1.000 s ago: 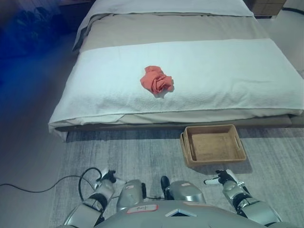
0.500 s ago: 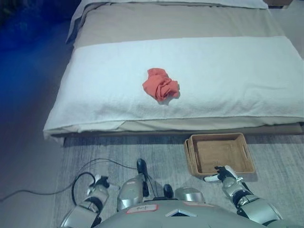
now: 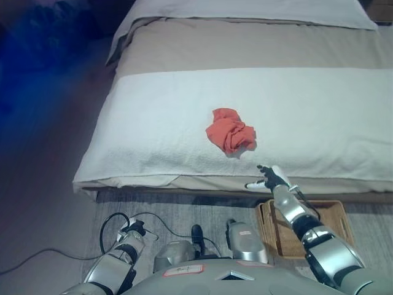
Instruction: Put the clothes on the bed into the basket.
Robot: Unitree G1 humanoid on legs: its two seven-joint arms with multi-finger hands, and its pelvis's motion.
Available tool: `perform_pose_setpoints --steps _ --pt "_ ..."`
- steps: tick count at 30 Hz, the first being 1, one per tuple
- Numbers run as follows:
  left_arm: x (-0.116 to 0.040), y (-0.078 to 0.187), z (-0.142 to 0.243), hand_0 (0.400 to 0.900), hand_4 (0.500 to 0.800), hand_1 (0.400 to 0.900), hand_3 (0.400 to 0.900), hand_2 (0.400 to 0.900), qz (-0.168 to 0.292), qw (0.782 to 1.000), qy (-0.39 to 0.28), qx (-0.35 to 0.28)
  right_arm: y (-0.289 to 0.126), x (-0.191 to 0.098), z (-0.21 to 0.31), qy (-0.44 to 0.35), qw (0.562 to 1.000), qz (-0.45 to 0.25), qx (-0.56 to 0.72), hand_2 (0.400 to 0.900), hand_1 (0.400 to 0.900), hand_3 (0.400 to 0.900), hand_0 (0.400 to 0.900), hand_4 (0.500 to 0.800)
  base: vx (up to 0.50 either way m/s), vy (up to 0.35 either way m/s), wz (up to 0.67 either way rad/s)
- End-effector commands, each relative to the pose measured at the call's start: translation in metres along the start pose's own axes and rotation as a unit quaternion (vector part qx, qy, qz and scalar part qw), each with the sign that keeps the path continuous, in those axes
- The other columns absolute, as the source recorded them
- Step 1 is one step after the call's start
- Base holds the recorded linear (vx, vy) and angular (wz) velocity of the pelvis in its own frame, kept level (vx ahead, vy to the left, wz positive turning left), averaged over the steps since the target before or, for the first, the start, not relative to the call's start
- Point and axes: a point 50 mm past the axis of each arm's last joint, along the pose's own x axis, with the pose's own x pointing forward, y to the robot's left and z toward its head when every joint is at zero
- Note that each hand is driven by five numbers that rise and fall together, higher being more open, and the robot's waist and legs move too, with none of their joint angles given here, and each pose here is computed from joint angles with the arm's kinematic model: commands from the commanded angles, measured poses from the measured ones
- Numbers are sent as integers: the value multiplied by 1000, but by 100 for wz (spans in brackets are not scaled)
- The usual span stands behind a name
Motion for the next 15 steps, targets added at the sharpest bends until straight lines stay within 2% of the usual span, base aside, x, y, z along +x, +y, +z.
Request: perform_pose_setpoints --steps 1,4,8,15 --pt "0 -2 -44 900 800 900 900 900 8 997 70 41 -85 6 61 -104 984 -136 -45 900 900 900 900 800 311 -129 78" --pt "-1 -6 -57 900 800 900 900 900 4 995 92 35 -100 4 73 -123 978 -159 -64 900 900 900 900 800 295 -172 69" --pt "-4 -15 -65 900 800 900 900 900 -12 994 106 32 -114 4 86 -126 972 -181 -80 900 900 900 900 800 234 -158 42" --pt "-5 -19 -62 900 800 900 900 900 -11 993 106 44 -124 8 94 -106 966 -208 -111 900 900 900 900 800 145 -108 33"
